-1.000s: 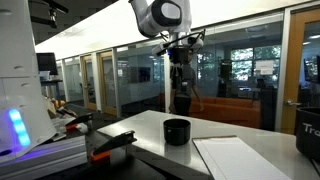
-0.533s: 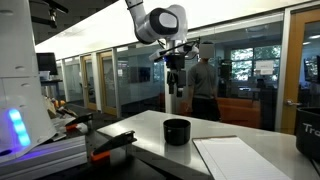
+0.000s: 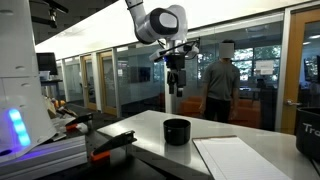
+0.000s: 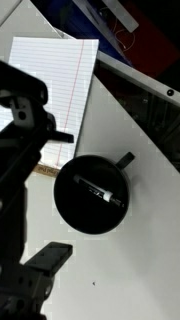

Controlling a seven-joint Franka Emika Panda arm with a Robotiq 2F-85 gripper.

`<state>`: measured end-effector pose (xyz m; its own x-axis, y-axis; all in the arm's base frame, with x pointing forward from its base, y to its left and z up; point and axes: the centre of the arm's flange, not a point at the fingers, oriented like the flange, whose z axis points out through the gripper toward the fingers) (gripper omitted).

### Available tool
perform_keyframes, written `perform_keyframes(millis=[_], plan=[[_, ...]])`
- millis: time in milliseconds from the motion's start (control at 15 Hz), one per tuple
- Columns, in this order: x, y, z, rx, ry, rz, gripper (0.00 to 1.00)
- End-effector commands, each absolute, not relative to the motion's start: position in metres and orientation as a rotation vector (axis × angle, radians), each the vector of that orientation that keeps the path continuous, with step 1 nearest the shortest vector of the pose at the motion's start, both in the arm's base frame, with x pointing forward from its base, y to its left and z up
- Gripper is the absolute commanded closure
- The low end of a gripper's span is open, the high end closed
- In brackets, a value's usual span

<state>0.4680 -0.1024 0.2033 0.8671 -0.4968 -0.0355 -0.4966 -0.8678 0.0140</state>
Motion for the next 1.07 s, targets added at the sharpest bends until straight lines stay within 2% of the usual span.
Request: perform_keyframes(millis=[0,1000], plan=[[0.469,-0.103,0.198,3.032,-0.8,-0.075,0.0],[0.465,-0.097,0.095,3.005,-0.703,-0.276,0.0]])
